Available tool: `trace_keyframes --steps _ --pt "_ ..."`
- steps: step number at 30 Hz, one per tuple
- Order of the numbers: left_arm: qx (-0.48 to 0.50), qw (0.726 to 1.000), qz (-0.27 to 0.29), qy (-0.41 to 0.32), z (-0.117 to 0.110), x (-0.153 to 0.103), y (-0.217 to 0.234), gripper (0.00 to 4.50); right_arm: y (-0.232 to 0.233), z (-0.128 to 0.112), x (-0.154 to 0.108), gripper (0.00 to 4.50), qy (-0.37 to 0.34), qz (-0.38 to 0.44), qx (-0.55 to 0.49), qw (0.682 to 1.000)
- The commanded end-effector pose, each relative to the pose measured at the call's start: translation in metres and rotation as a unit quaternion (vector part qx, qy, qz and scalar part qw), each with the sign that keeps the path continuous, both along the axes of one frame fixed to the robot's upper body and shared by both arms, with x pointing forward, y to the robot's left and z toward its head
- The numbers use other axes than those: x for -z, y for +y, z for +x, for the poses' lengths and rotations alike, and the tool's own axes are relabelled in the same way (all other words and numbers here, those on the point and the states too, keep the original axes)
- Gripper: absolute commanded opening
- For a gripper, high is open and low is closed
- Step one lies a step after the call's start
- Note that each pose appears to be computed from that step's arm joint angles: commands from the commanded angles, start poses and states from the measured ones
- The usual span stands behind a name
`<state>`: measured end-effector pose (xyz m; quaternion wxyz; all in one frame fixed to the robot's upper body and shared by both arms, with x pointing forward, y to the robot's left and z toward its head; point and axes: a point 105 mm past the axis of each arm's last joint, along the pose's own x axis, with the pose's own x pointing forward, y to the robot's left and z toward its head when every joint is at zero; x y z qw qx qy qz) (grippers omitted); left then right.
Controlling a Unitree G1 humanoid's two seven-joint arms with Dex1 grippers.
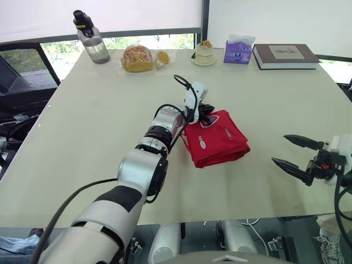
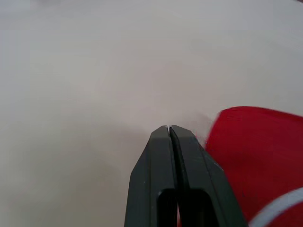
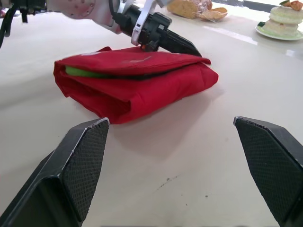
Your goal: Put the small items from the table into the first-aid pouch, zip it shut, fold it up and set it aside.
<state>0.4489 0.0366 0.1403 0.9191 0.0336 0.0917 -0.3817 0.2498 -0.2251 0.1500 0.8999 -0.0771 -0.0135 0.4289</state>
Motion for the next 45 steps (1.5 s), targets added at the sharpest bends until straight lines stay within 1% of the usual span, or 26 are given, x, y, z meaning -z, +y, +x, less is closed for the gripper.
trace_keyframes --steps 1,6,9,11,13,16,18,20,22,23,25,26,27,31,33,35,39,40,42,43,44,45 --pt "0.045 0.994 -0.028 -0.100 -0.002 -0.042 -0.001 0.09 0.006 0.003 -0.017 4.50 -0.023 0.022 0.000 0.999" --pt "0.099 0.979 -0.010 -0.176 -0.013 -0.064 0.021 0.09 0.009 0.009 -0.024 4.50 -0.011 0.052 0.011 0.999" --pt "0.118 0.974 -0.012 -0.191 -0.022 -0.073 0.042 0.09 0.013 0.017 -0.031 4.50 0.010 0.087 0.024 0.996" --pt "0.129 0.971 -0.001 -0.199 -0.031 -0.074 0.057 0.09 0.019 0.020 -0.035 4.50 0.025 0.106 0.017 0.994" --pt "0.165 0.966 0.032 -0.194 -0.060 -0.073 0.095 0.09 0.026 0.033 -0.039 4.50 0.023 0.112 0.030 0.993" --pt "0.195 0.966 0.038 -0.165 -0.096 -0.077 0.119 0.09 0.034 0.038 -0.042 4.50 0.035 0.115 0.018 0.993" --pt "0.204 0.967 0.034 -0.151 -0.119 -0.084 0.129 0.62 0.039 0.039 -0.039 4.50 0.052 0.108 0.005 0.993" --pt "0.224 0.965 0.026 -0.133 -0.145 -0.092 0.134 1.33 0.043 0.041 -0.031 4.50 0.085 0.092 -0.007 0.992" --pt "0.250 0.961 0.016 -0.115 -0.168 -0.098 0.135 2.24 0.045 0.047 -0.019 4.50 0.113 0.051 -0.006 0.992" --pt "0.261 0.959 0.019 -0.107 -0.178 -0.099 0.134 2.80 0.048 0.048 -0.017 4.50 0.123 0.041 -0.016 0.991" --pt "0.271 0.957 0.025 -0.098 -0.192 -0.102 0.134 3.65 0.053 0.053 -0.013 4.50 0.147 0.031 -0.028 0.988" --pt "0.271 0.957 0.027 -0.096 -0.195 -0.103 0.134 4.24 0.054 0.055 -0.012 4.50 0.156 0.030 -0.029 0.987" --pt "0.272 0.957 0.027 -0.093 -0.199 -0.104 0.134 4.47 0.057 0.056 -0.012 4.50 0.165 0.031 -0.034 0.985" --pt "0.265 0.959 0.046 -0.093 -0.209 -0.104 0.135 4.47 0.066 0.060 -0.014 4.50 0.186 0.034 -0.056 0.980" --pt "0.259 0.959 0.063 -0.095 -0.214 -0.100 0.136 4.47 0.068 0.067 -0.010 4.50 0.192 0.023 -0.049 0.980" --pt "0.246 0.962 0.065 -0.101 -0.215 -0.102 0.136 4.47 0.075 0.069 -0.001 4.50 0.225 0.012 -0.059 0.972" --pt "0.233 0.965 0.068 -0.104 -0.216 -0.100 0.136 4.47 0.079 0.071 0.032 4.50 0.300 -0.040 -0.045 0.952" --pt "0.232 0.965 0.068 -0.106 -0.217 -0.101 0.136 4.50 0.079 0.067 0.039 4.25 0.323 -0.042 -0.048 0.944" --pt "0.228 0.965 0.064 -0.110 -0.217 -0.104 0.135 4.50 0.083 0.057 0.044 3.66 0.355 -0.038 -0.069 0.931" --pt "0.227 0.966 0.063 -0.111 -0.217 -0.105 0.135 4.50 0.084 0.053 0.045 3.23 0.365 -0.036 -0.080 0.927" --pt "0.226 0.966 0.062 -0.111 -0.217 -0.105 0.135 4.50 0.086 0.049 0.044 2.65 0.371 -0.032 -0.092 0.924" --pt "0.224 0.966 0.062 -0.111 -0.217 -0.105 0.136 4.50 0.089 0.047 0.039 2.17 0.376 -0.018 -0.098 0.921"
